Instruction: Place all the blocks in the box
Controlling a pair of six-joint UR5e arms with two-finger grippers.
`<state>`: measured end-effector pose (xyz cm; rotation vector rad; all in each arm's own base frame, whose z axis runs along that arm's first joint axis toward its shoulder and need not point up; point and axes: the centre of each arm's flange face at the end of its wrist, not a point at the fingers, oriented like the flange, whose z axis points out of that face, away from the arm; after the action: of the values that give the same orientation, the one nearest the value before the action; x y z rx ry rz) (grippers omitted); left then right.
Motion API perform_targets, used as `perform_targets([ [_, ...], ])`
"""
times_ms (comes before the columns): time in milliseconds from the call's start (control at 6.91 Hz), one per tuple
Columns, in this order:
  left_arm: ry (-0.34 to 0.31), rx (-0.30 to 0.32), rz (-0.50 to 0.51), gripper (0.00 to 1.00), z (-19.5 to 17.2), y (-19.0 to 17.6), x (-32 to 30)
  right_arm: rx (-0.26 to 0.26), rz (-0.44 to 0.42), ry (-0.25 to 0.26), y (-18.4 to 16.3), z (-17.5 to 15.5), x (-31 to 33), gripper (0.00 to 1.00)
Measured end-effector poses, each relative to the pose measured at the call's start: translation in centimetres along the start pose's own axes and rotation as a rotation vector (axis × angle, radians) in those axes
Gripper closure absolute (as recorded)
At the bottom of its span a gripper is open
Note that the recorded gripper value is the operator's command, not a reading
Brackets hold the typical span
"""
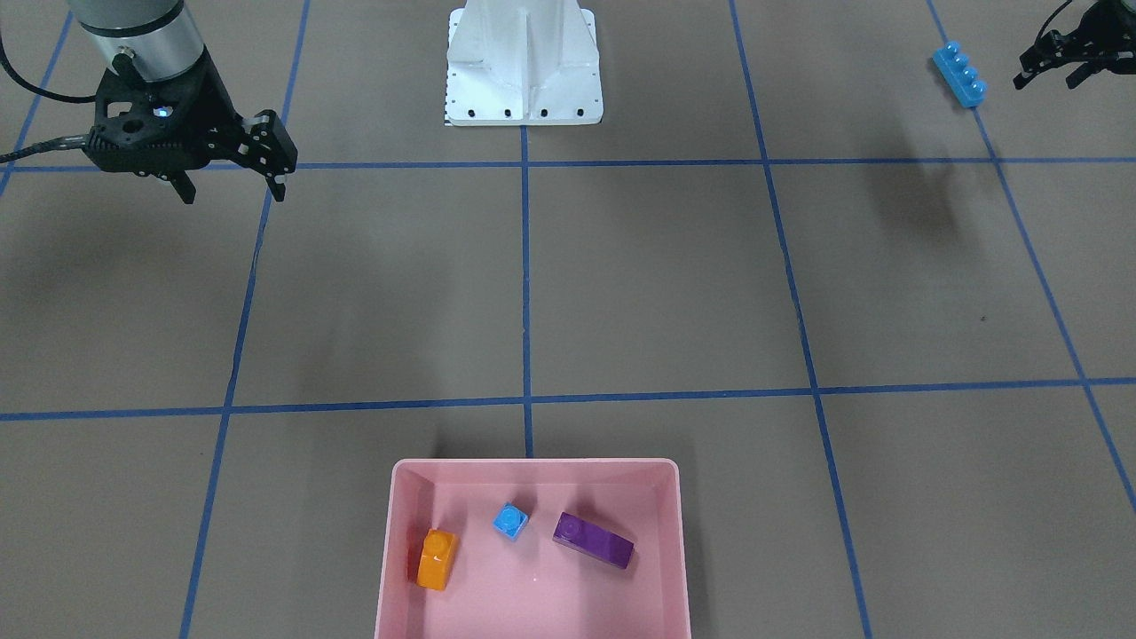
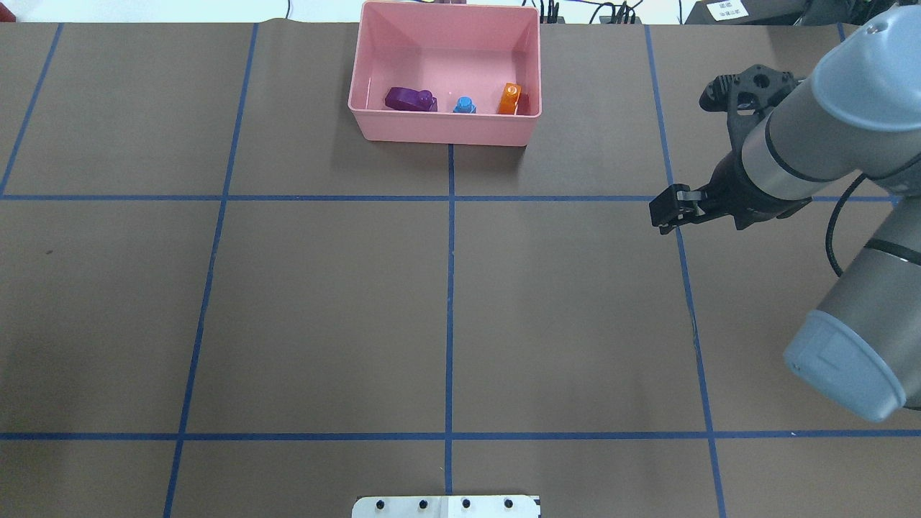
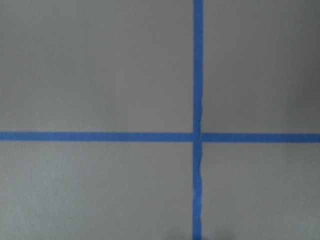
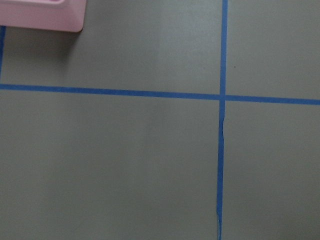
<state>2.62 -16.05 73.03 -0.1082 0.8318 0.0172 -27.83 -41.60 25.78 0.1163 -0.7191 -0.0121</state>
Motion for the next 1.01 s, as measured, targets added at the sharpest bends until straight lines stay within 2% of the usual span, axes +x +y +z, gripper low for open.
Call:
perform_targets([
  [579, 0.075, -0.078, -0.004, 0.0, 3.0, -2.5, 0.2, -0.043, -0.121, 0.037, 2.7, 1.3, 3.2, 0.0],
  [1013, 0.075, -0.18, 0.008, 0.0, 5.0, -2.4, 2.3, -0.038, -0.139, 0.036, 3.0, 1.0, 3.4, 0.0],
])
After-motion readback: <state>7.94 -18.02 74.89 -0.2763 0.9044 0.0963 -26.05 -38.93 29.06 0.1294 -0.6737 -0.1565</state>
